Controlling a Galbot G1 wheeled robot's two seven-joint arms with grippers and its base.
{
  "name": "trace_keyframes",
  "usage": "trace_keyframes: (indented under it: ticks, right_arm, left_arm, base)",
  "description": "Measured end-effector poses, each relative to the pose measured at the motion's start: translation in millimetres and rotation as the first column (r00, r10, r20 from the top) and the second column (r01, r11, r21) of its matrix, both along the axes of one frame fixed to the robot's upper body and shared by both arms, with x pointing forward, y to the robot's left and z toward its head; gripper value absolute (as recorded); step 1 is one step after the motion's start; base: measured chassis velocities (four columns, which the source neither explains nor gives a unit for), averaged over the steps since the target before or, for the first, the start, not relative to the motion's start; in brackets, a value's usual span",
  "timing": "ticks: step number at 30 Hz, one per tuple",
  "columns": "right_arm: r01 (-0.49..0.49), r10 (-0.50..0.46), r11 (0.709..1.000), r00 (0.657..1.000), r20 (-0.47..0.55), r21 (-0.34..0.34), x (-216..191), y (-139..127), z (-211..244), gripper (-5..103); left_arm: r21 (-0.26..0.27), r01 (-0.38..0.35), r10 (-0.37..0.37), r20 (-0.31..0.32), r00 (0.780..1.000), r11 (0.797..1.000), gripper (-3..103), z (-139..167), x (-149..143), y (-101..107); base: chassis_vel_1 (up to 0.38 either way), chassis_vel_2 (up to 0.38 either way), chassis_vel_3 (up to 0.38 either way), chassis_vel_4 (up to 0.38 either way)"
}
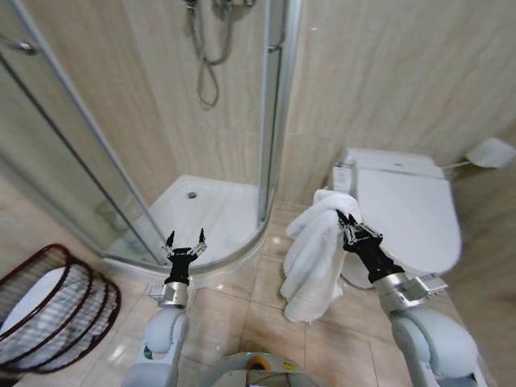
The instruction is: Discard the used towel into the hamper.
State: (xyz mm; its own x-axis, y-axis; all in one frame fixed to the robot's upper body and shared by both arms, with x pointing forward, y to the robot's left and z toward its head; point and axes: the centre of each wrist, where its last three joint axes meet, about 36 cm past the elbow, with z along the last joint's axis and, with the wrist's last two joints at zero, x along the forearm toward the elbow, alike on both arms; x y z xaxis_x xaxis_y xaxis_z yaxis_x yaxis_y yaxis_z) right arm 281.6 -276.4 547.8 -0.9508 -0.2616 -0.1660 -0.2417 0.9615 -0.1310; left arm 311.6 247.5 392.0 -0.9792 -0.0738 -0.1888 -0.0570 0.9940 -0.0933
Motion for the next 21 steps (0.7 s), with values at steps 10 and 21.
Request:
trace_keyframes:
  ticks: [10, 21]
  right_arm:
    - [-0.012, 0.012, 1.0, 1.0, 0.022, -0.015, -5, 1, 8, 3]
    - [-0.037, 0.038, 0.999, 0.999, 0.027, -0.02, -11, 5, 10, 3]
  left_arm:
    - [-0.002, 0.002, -0.002, 0.007, 1.0, 1.0, 100, 2, -1, 0]
    - [-0.004, 0.002, -0.002, 0.01, 1.0, 1.0, 100, 2, -5, -2]
  base:
    - [0.126, 0.124, 0.132, 0.12]
    - [0.12, 0.121, 0.132, 0.132]
